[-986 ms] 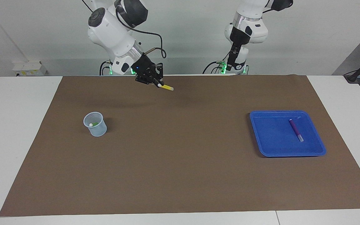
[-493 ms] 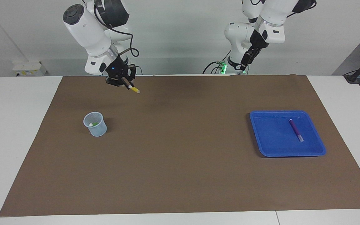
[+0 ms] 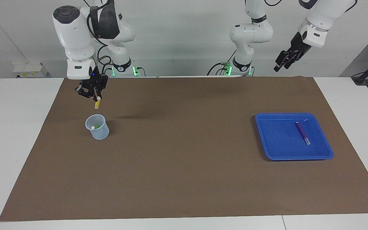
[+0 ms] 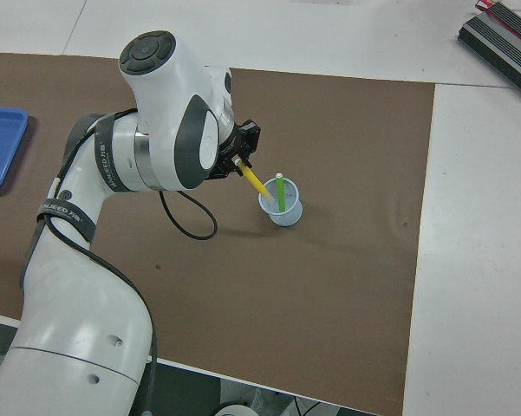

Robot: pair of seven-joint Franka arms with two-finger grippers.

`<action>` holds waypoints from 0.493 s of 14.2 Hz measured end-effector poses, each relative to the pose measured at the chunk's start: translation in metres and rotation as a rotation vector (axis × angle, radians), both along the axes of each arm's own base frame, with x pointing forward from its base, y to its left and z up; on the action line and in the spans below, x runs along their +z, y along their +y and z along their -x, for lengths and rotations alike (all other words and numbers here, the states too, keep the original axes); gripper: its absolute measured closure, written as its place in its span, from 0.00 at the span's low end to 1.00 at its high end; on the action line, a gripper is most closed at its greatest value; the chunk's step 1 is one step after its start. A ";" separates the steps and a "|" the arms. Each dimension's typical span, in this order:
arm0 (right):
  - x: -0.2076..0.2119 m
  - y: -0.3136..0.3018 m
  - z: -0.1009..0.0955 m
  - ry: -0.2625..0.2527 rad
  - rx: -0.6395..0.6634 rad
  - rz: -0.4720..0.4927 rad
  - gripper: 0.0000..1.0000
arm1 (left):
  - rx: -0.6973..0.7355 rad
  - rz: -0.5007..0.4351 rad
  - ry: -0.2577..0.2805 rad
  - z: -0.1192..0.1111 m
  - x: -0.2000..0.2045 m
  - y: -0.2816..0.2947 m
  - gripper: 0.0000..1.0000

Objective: Transfer and insert pens with both arms

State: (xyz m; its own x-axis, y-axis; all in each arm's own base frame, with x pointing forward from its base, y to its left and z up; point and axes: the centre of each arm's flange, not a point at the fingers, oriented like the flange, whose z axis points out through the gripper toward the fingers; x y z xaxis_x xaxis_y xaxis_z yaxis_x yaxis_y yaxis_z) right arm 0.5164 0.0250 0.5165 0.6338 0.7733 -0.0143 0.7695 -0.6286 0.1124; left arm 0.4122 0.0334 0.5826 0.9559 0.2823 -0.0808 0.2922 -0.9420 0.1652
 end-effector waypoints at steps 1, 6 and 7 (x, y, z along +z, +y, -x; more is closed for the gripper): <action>-0.008 -0.001 -0.001 -0.004 0.003 0.000 0.81 | -0.026 0.001 -0.012 0.000 -0.006 0.010 0.33; -0.029 -0.001 -0.004 -0.018 0.006 -0.004 0.81 | -0.101 -0.007 -0.055 -0.012 -0.038 0.040 0.30; -0.034 -0.004 -0.007 -0.024 0.003 -0.005 0.81 | -0.112 -0.010 -0.063 -0.016 -0.044 0.045 0.30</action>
